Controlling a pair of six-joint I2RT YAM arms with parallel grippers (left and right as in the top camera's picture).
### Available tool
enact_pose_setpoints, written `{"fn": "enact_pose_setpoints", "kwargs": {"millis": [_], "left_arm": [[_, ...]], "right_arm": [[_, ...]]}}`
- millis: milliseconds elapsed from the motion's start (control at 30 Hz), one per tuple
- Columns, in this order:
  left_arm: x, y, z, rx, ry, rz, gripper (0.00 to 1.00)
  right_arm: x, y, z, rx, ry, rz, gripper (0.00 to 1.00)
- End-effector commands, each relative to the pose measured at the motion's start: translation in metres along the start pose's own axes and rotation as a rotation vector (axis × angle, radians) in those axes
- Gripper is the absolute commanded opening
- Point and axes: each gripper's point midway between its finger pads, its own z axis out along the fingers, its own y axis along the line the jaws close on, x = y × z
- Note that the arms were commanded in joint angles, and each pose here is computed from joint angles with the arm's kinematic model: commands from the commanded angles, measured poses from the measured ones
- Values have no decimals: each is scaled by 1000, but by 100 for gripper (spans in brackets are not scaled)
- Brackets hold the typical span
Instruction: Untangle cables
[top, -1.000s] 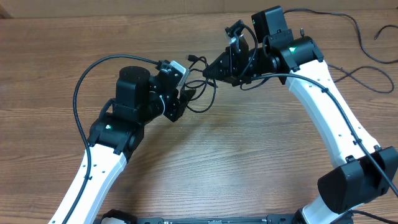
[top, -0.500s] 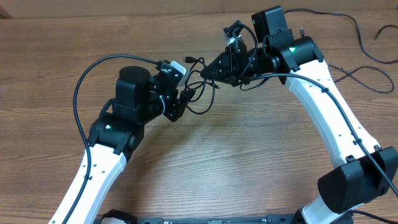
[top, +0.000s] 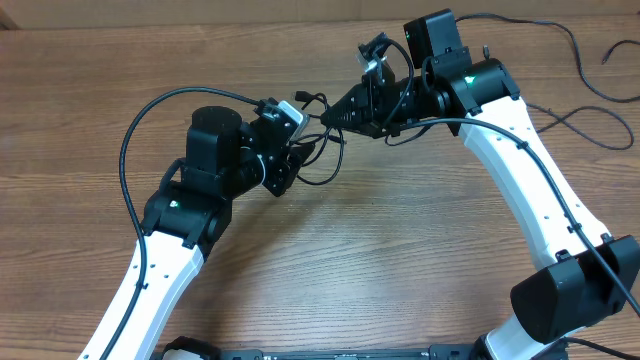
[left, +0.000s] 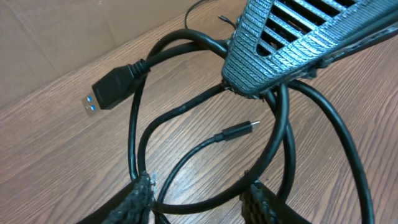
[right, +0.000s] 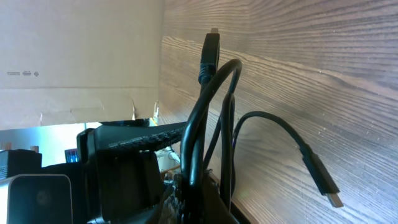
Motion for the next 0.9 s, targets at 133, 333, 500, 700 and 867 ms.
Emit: {"fn": "enact_pose_setpoints", "kwargs": {"millis": [133,333,500,700,867], "left_arm": [[-24,-2,-8,11,-82,49,41],[-28,-7,-8,42,-99,55,29],[-28,-7,-8,42,-101,56,4],[-32,-7,-9,43,-116,22,4],[-43,-3,-10,29,-158,-59,4]], "right_arm": [[6,20,-4,-68,23,-23,4],[9,24,-5,-91,38,-22,4],[9,24,-5,-92,38,-22,4],[9,24,-5,-92,38,-22,4],[6,20,-5,-68,22,-27,5]]}}
